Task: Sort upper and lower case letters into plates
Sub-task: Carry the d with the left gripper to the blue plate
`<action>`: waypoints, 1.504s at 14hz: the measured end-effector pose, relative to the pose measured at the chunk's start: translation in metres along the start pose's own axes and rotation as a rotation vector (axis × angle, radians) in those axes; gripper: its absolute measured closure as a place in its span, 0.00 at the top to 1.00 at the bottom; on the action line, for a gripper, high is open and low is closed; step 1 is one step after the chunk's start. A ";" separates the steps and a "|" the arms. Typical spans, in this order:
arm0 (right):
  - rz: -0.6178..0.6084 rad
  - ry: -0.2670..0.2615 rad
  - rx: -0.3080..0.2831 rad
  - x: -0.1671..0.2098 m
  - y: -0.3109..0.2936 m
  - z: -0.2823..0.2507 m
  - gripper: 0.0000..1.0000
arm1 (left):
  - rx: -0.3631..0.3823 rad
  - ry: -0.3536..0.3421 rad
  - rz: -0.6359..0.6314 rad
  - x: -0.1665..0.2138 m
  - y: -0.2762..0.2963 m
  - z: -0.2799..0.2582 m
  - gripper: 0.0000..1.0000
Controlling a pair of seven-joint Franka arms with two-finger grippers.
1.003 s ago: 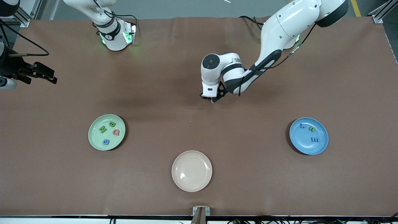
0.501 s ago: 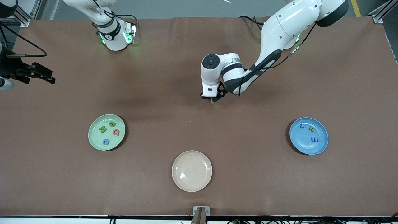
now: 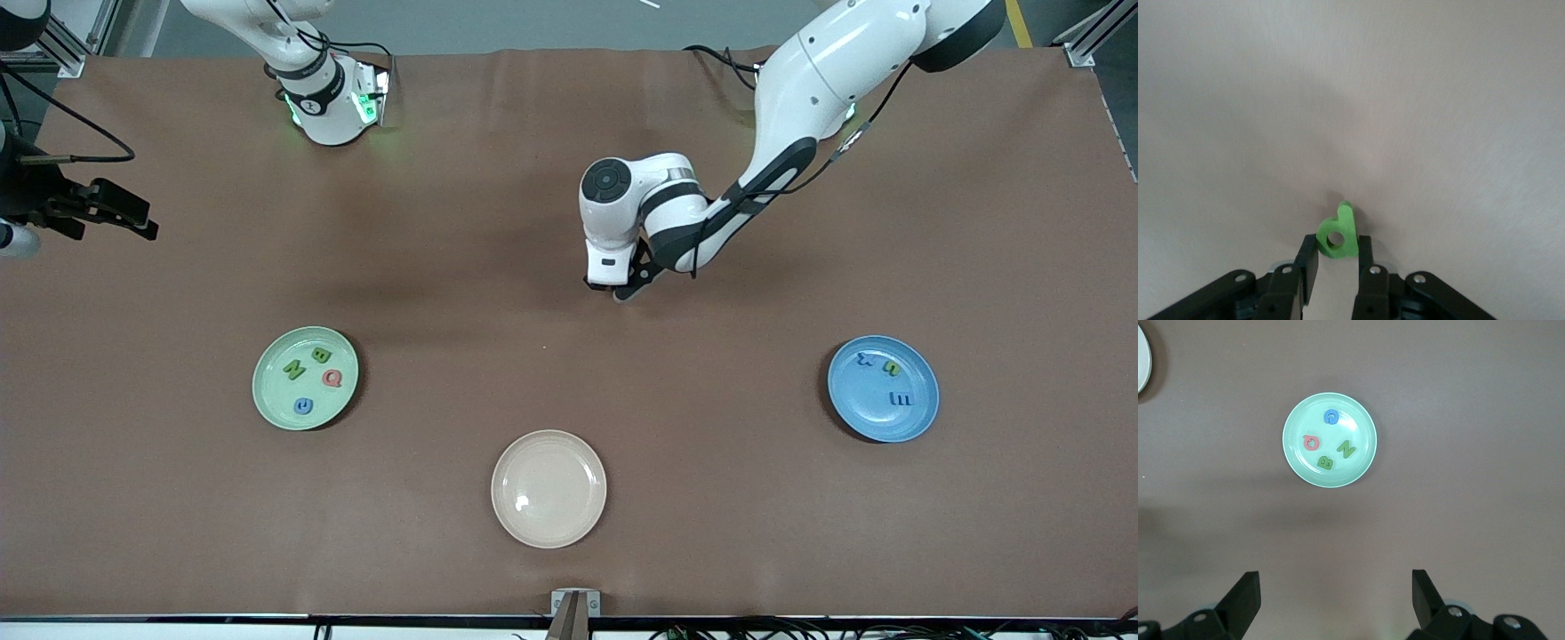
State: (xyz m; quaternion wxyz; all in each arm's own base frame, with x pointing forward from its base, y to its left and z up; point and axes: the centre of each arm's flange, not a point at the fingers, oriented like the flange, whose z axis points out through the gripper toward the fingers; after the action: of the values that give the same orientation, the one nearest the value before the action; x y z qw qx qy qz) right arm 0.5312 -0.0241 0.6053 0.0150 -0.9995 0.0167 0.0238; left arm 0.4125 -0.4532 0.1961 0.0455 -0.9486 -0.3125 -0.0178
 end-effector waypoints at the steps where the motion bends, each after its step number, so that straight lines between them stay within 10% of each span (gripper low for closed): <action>1: 0.000 0.001 0.000 0.000 0.000 -0.001 1.00 | -0.009 0.009 0.025 0.010 0.001 -0.014 0.29; 11: 0.002 0.006 -0.009 -0.002 0.004 -0.003 1.00 | 0.074 -0.008 0.612 0.223 -0.059 -0.125 0.29; 21: -0.002 0.008 -0.018 -0.002 0.006 -0.004 1.00 | 0.024 0.004 0.910 0.397 -0.200 -0.067 0.29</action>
State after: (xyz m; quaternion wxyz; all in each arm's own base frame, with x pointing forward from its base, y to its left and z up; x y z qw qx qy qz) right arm 0.5293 -0.0301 0.6092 0.0060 -0.9997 0.0154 0.0201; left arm 0.6121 -0.0650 0.3027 0.0603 -0.9889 0.1359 0.0056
